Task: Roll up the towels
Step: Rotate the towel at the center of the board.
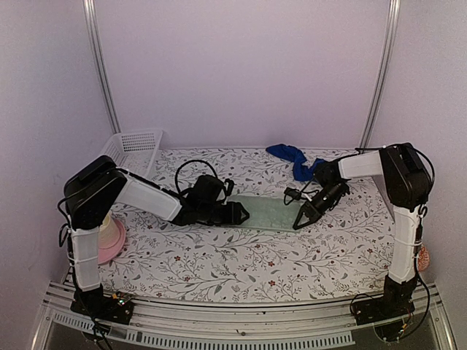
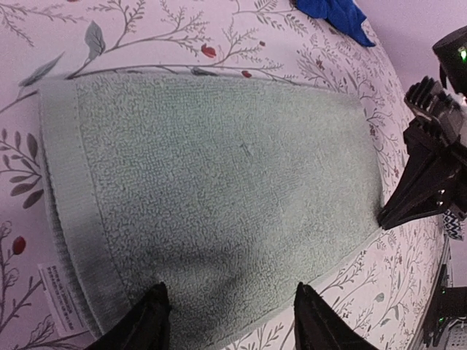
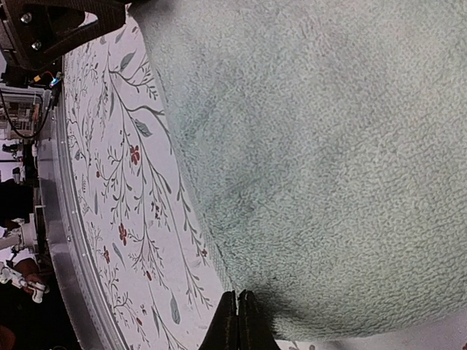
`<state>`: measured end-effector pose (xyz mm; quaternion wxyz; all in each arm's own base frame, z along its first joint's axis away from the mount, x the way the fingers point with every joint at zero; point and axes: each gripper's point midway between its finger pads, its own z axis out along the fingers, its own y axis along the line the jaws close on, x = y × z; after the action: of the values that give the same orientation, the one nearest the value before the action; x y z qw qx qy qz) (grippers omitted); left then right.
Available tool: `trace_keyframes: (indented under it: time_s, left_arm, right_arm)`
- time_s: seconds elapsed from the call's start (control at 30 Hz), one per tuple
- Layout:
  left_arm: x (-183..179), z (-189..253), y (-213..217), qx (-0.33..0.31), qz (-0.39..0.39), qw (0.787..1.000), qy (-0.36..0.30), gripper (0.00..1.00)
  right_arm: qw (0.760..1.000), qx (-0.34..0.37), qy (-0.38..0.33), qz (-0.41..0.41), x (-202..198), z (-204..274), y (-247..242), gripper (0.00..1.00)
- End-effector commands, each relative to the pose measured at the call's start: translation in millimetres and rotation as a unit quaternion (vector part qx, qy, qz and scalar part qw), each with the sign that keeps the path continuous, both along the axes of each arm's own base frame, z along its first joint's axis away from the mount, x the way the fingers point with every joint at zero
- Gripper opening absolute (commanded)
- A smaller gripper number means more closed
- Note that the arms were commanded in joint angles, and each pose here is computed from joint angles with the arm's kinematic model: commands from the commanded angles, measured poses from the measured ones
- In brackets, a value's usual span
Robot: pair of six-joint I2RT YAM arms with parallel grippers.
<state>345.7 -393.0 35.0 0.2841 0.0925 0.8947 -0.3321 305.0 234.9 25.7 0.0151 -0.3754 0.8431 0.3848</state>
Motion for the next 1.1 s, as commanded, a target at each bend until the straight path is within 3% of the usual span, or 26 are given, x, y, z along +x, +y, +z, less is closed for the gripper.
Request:
trace_keyframes:
  time_s: [0.0, 0.2, 0.37, 0.47, 0.73, 0.97, 1.07]
  left_arm:
    - [8.2, -1.1, 6.5, 0.009, 0.010, 1.000, -0.003, 0.59]
    - [7.6, -10.7, 8.9, 0.015, 0.012, 1.000, 0.007, 0.59]
    - [11.4, -15.4, 10.8, 0.026, 0.009, 1.000, 0.003, 0.60]
    - [18.6, -13.7, 15.8, 0.034, 0.015, 0.999, -0.005, 0.61]
    - [43.3, -14.9, 45.0, 0.075, 0.046, 0.996, -0.023, 0.73]
    - [81.2, -24.1, 48.3, 0.082, 0.028, 0.995, -0.041, 0.95]
    - [109.1, -13.2, 50.8, 0.078, 0.038, 0.994, -0.059, 0.97]
  right_arm:
    - [0.999, -0.031, 0.009, -0.008, -2.4, -12.2, -6.9, 0.04]
    - [0.999, -0.047, 0.015, -0.011, -1.9, -20.0, -10.4, 0.07]
    - [0.998, 0.010, -0.053, 0.011, 9.5, 36.8, 1.9, 0.35]
    - [0.994, 0.023, -0.103, 0.016, 18.7, 62.8, 3.7, 0.46]
    - [0.981, -0.026, -0.189, -0.023, 50.1, 69.1, -6.9, 0.56]
    - [0.977, -0.060, -0.203, -0.041, 58.7, 58.0, -15.7, 0.60]
    - [0.974, -0.072, -0.208, -0.048, 62.2, 53.1, -19.6, 0.62]
